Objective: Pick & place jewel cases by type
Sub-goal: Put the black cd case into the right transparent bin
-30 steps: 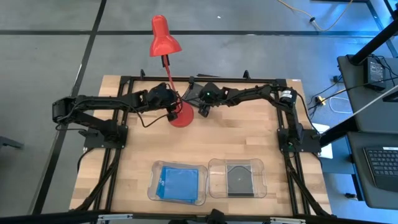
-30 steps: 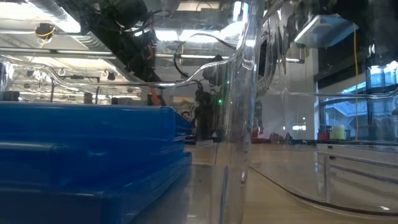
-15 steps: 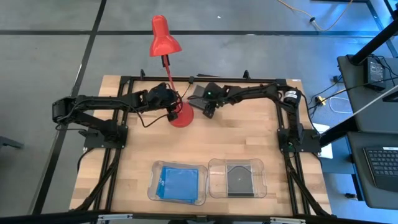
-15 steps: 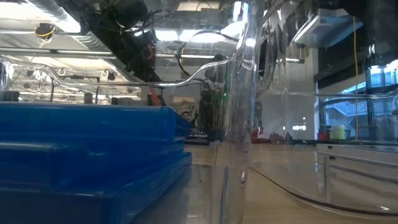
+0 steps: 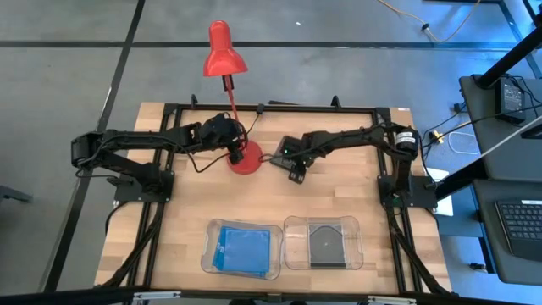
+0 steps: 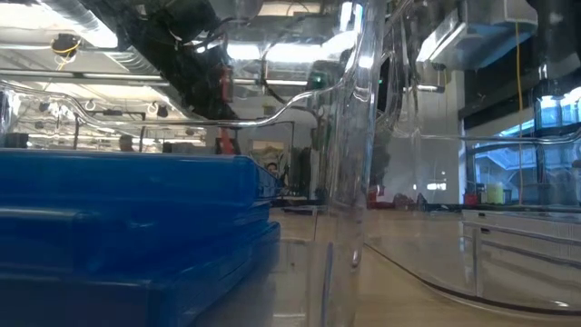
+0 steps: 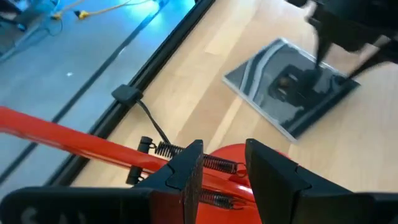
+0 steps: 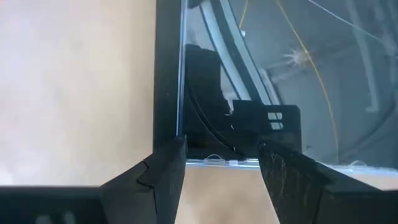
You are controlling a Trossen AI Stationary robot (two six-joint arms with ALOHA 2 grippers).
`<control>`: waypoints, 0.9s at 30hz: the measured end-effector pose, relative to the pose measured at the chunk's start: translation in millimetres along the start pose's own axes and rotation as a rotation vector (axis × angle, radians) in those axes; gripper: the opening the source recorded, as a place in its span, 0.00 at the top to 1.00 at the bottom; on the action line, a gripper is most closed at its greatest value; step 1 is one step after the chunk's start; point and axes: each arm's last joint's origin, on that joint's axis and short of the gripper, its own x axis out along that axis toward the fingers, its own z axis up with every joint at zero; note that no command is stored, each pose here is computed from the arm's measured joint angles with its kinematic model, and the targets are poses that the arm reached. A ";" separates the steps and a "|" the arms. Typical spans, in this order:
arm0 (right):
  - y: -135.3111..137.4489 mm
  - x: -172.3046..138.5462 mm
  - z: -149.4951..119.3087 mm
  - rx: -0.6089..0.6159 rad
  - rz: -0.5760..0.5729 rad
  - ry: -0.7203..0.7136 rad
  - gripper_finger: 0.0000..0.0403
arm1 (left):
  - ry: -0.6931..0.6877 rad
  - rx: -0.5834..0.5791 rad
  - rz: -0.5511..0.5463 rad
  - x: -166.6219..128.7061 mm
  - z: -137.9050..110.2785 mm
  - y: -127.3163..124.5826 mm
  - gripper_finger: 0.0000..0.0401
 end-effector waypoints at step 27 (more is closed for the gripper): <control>77.5 -4.7 -25.9 -0.137 -0.024 0.020 0.50 | 0.116 0.440 -0.277 30.2 -22.8 -84.8 0.73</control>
